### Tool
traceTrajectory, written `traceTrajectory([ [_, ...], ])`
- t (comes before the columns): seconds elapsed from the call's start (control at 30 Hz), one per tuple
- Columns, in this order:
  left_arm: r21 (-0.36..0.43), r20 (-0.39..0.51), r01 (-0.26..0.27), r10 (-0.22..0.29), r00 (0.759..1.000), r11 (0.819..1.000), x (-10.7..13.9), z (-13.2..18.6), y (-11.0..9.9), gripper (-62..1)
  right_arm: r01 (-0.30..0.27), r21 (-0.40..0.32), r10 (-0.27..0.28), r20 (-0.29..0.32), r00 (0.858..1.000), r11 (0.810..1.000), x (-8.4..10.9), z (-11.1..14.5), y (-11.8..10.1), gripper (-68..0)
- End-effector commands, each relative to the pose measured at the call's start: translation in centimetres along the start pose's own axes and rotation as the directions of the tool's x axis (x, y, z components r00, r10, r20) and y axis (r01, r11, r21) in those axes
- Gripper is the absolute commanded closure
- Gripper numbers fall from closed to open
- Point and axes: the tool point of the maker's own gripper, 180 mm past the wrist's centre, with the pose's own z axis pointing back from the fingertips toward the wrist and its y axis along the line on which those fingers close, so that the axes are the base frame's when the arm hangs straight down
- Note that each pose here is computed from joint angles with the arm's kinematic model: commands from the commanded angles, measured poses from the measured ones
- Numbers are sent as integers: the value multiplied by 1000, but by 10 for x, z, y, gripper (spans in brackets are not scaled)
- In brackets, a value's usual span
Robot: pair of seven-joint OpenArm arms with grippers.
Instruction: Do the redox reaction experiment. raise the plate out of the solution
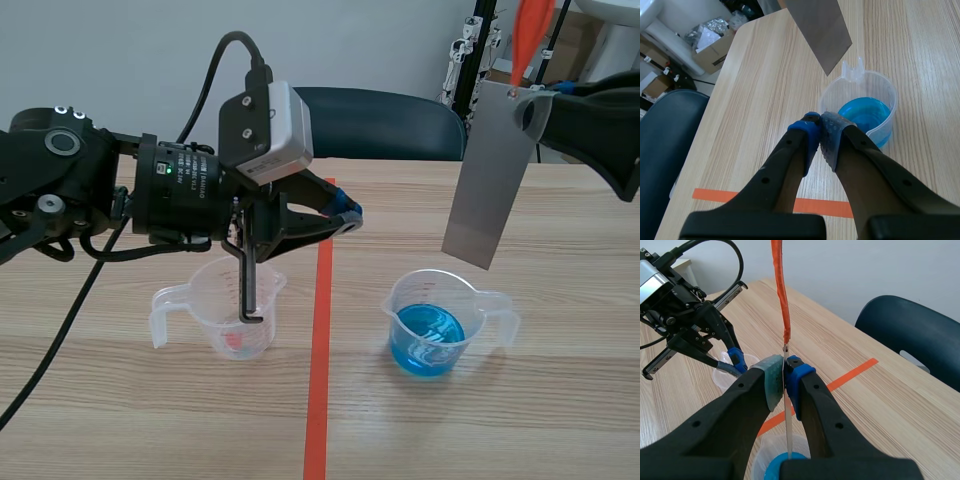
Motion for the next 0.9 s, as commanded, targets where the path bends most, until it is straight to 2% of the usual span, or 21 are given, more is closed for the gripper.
traceTrajectory([
  [0.0,4,33,6,-6,999,1000,10,0,3,-26,-29,-3,29,42,999,1000,18,-1,-4,-4],
  [0.87,4,33,6,-6,999,1000,10,0,3,-26,-35,-8,35,37,999,999,17,-1,-5,-4],
])
